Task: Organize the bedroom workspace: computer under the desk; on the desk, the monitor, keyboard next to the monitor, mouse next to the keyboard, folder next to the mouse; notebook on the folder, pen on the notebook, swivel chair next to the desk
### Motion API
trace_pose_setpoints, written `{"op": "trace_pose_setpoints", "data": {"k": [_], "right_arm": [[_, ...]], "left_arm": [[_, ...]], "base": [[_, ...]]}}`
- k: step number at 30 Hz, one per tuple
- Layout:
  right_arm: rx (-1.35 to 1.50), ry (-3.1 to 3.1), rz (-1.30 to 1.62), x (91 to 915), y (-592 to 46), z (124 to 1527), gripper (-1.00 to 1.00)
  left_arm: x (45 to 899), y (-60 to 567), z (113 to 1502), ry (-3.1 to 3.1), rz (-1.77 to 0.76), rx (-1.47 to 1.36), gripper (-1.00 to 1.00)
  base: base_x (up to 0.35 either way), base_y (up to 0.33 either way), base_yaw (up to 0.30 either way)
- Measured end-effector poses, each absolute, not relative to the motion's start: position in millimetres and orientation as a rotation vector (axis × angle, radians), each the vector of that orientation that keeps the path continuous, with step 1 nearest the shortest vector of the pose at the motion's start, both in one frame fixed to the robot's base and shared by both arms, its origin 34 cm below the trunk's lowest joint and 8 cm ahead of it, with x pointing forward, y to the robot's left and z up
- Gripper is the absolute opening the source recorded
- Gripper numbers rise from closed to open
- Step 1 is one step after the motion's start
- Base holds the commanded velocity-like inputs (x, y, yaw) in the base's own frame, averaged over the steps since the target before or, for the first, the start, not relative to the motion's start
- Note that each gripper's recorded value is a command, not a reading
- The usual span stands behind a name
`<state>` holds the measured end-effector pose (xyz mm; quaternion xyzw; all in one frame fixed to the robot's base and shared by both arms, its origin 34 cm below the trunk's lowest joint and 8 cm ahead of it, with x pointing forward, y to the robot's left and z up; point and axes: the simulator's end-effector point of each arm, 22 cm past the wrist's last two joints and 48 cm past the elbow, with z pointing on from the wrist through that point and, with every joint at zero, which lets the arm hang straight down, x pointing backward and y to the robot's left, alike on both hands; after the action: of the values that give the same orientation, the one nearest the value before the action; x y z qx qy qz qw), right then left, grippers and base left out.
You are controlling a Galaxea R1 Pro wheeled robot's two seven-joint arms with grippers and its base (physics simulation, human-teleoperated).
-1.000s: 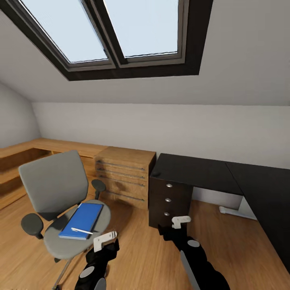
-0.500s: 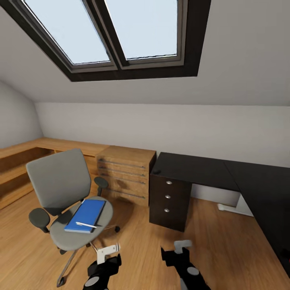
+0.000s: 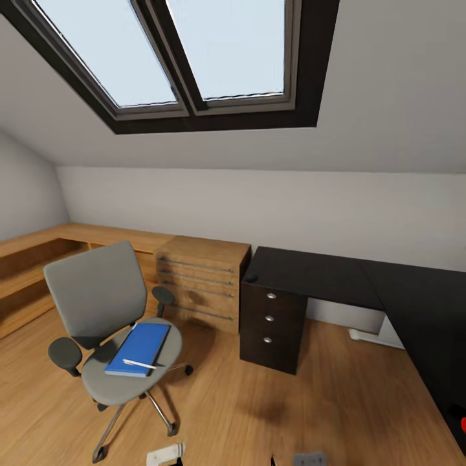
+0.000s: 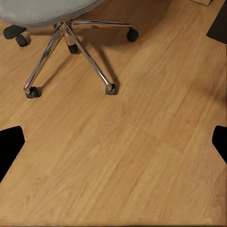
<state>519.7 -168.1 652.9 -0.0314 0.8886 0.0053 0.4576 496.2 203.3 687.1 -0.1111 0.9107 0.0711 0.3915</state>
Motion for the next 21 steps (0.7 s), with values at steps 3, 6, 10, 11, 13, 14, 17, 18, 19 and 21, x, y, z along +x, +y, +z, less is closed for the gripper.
{"op": "trace_pose_setpoints", "data": {"k": [3,6,10,11,13,14,17,18,19,21], "right_arm": [[-0.112,2.190,0.014,514.2,-165.7,654.2,1.00],[-0.121,2.192,0.017,512.1,-164.7,657.2,1.00],[-0.121,2.194,0.017,510.6,-164.8,661.5,1.00],[-0.120,2.195,0.018,510.3,-164.2,662.6,1.00],[-0.119,2.195,0.019,509.9,-164.1,665.1,1.00],[-0.118,2.195,0.018,509.8,-164.3,666.4,1.00],[-0.118,2.195,0.018,509.3,-164.3,670.2,1.00],[-0.117,2.195,0.018,509.3,-164.3,671.6,1.00],[-0.117,2.194,0.018,509.2,-164.3,672.9,1.00],[-0.115,2.195,0.018,508.5,-164.6,675.2,1.00]], "left_arm": [[480.7,218.3,675.1,2.293,0.223,-0.306,1.00],[451.1,232.0,652.8,2.336,0.280,-0.296,1.00],[441.8,235.9,650.9,2.351,0.298,-0.292,1.00],[439.6,236.9,650.6,2.353,0.302,-0.292,1.00],[439.0,237.3,652.9,2.353,0.303,-0.293,1.00],[438.7,237.1,654.2,2.353,0.303,-0.292,1.00],[438.2,236.9,658.0,2.352,0.303,-0.291,1.00],[438.0,236.8,659.2,2.352,0.303,-0.291,1.00],[437.8,236.8,660.5,2.352,0.303,-0.290,1.00],[437.4,236.7,662.9,2.352,0.303,-0.290,1.00]], "base": [[0.000,0.000,0.000],[0.000,0.000,0.000],[-0.148,0.000,0.000],[-0.307,0.000,0.000],[-0.317,0.000,0.000],[-0.324,0.000,-0.011],[-0.328,0.010,-0.084],[-0.332,0.034,-0.169],[-0.333,0.048,-0.213],[-0.335,0.049,-0.268]]}}
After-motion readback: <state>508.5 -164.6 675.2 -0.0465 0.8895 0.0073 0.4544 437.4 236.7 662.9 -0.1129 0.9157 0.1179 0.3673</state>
